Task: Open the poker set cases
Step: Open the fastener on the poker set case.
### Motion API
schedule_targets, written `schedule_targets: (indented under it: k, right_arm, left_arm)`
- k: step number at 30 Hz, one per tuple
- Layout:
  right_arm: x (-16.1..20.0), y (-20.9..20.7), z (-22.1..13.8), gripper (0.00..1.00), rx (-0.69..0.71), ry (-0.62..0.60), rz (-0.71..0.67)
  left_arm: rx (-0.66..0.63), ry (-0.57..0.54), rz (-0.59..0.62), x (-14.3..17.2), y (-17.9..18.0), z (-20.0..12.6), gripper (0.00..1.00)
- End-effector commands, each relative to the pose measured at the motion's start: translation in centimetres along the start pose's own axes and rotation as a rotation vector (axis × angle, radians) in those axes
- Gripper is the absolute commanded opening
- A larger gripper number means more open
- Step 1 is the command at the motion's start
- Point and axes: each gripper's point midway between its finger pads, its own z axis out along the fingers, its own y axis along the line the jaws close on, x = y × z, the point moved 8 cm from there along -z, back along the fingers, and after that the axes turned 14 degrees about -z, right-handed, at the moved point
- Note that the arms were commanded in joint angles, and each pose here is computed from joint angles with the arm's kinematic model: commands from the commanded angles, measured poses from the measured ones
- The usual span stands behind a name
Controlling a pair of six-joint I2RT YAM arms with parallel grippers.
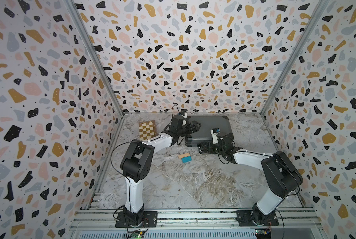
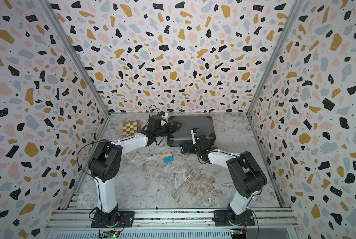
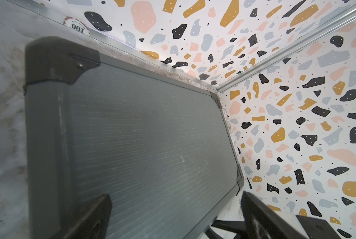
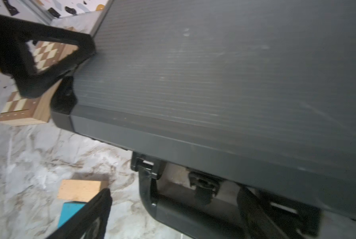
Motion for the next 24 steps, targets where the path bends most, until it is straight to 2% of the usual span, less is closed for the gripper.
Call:
schedule_targets:
  k: [1,12,24]
  right_arm:
    - [0.2,-1.6,-1.1,0.97,0.101,0.02,0.012]
    - [-0.3,0.1,-0.4,0.97,-0.089,0.003,-0.008]
    - [-0.9,1.0,0.7,0.97,-0.18,-0.011,0.004]
  left_arm:
    - [-0.317,0.175,-0.142,4.4,8.5,0.8,0.99]
    - [-0.311,0.175,-0.147,4.4,8.4,0.9,0.99]
    - [-0.314,0.176,-0.145,4.6,8.7,0.9,0.99]
